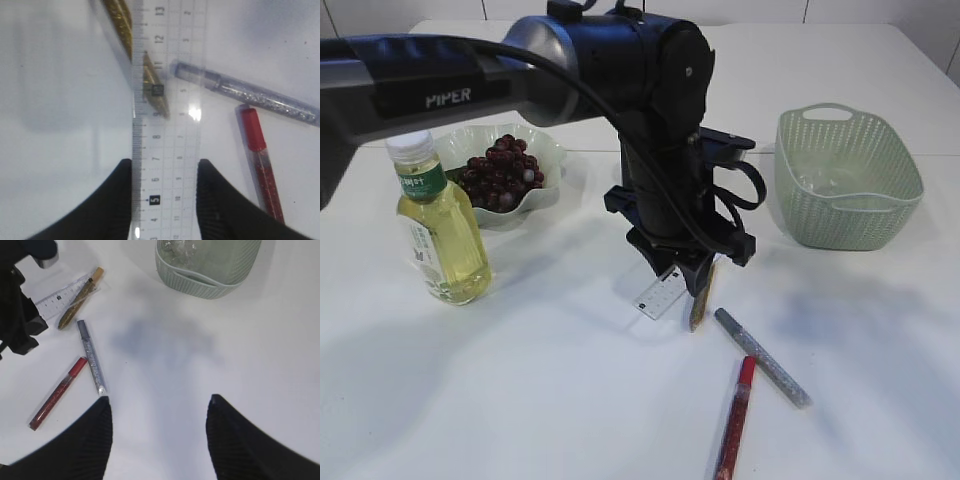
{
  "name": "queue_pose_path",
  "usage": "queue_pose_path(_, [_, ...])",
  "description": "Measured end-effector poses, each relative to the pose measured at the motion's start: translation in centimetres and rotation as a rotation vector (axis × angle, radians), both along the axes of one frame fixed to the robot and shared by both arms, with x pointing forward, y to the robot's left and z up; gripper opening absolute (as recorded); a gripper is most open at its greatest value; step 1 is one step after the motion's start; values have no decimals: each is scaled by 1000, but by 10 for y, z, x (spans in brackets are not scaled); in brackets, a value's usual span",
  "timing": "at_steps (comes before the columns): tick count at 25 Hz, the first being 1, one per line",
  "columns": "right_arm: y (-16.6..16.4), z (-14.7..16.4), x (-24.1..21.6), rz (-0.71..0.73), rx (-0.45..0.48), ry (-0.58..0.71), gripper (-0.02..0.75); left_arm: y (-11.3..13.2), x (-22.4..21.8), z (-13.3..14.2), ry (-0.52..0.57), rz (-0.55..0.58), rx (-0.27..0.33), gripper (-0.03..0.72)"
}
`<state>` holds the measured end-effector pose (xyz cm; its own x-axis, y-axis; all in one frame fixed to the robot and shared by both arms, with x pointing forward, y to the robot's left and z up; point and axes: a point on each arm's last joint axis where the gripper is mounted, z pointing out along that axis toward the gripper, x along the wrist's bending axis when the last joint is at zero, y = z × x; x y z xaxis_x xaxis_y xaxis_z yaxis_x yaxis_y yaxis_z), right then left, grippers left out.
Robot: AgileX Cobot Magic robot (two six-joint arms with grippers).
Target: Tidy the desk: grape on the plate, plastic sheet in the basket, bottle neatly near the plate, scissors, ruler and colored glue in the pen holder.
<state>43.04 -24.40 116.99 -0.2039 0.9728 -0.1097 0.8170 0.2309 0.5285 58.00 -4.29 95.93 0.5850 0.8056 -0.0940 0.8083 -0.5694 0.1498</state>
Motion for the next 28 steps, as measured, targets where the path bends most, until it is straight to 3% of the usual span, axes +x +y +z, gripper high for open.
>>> queue_pose_path(9, [0, 0, 0, 0, 0, 0, 470, 15, 17, 25, -83, 50, -70, 281])
queue_pose_path(21, [0, 0, 0, -1, -6, -2, 470, 18, 41, 61, -393, 77, -193, 281])
queue_pose_path(28, [-4, 1, 1, -9, -43, -16, 470, 41, 72, 70, -517, 155, -281, 281])
